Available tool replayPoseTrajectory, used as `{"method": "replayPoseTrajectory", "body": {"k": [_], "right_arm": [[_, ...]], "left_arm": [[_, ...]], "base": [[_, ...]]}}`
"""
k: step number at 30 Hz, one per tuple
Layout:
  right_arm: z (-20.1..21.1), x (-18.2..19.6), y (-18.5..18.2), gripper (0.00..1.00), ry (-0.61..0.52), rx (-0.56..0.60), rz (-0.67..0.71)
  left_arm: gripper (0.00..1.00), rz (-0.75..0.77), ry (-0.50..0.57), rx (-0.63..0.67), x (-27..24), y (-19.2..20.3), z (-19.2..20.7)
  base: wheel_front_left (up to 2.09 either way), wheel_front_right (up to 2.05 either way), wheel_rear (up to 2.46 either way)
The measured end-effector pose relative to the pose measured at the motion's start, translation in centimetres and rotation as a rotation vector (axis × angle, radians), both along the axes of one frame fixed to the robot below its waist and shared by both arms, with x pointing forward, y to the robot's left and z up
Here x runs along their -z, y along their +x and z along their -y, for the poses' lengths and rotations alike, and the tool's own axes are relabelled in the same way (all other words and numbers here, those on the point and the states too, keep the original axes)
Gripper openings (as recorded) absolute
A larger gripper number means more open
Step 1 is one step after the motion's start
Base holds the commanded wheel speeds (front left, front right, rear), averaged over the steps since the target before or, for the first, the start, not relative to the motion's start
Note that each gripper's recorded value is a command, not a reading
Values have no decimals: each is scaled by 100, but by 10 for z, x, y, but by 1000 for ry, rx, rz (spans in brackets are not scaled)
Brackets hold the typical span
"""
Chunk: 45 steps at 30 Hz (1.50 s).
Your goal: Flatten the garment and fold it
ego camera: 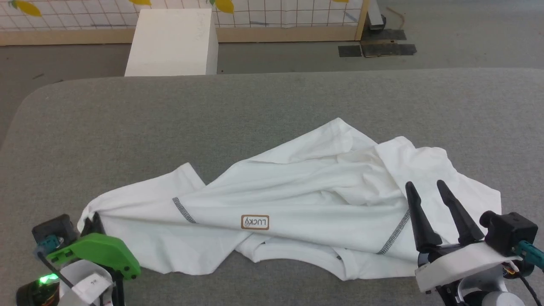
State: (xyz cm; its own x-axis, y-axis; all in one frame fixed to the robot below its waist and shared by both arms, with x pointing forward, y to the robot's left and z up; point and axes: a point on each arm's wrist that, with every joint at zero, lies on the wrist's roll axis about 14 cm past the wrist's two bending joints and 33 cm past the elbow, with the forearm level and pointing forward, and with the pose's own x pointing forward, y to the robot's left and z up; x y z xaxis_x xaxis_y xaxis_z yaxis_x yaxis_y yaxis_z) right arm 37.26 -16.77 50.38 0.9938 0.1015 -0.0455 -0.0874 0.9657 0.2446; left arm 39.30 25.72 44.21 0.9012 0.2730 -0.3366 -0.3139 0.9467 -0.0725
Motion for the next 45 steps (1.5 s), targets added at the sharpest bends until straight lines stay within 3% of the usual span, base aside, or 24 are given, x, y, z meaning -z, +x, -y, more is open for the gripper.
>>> {"method": "replayPoseTrajectory", "body": {"k": [5,9,16,17,19,20,21,22,30,37,42,43,44,45], "right_arm": [[0,22,-5,100,-30,-15,-120],[26,48,-15,100,-72,38,-266],[61,105,-38,100,-128,96,-610],[70,130,-52,100,-162,105,-769],[74,136,-49,100,-174,109,-817],[74,137,-47,78,-172,110,-833],[75,138,-44,19,-175,111,-847],[76,139,-41,0,-179,110,-860],[94,121,3,0,-244,178,-750],[97,68,85,0,-306,186,-476],[94,51,111,1,-307,174,-352],[90,49,113,42,-303,163,-335],[86,48,113,100,-299,156,-318],[81,45,114,100,-284,150,-294]], "left_arm": [[100,160,-60,60,-19,2,23],[100,300,-40,107,-40,2,38],[100,383,-9,145,-52,7,55],[100,383,-3,161,-51,11,60],[100,378,-11,178,-48,13,65],[100,375,-13,180,-47,14,66],[100,373,-14,182,-46,15,67],[100,374,-16,183,-46,16,67],[100,383,-18,179,-47,22,67],[100,370,-19,181,-42,21,64],[100,367,-17,194,-42,18,65],[100,371,-17,196,-44,17,66],[100,375,-17,196,-46,16,66],[100,382,-16,196,-48,15,66]], "base": [[0,0,0],[0,0,0],[0,0,0],[0,0,0],[0,0,0],[0,0,0],[0,0,0],[0,0,0],[0,0,0],[0,0,0],[0,0,0],[0,0,0],[0,0,0],[0,0,0]]}}
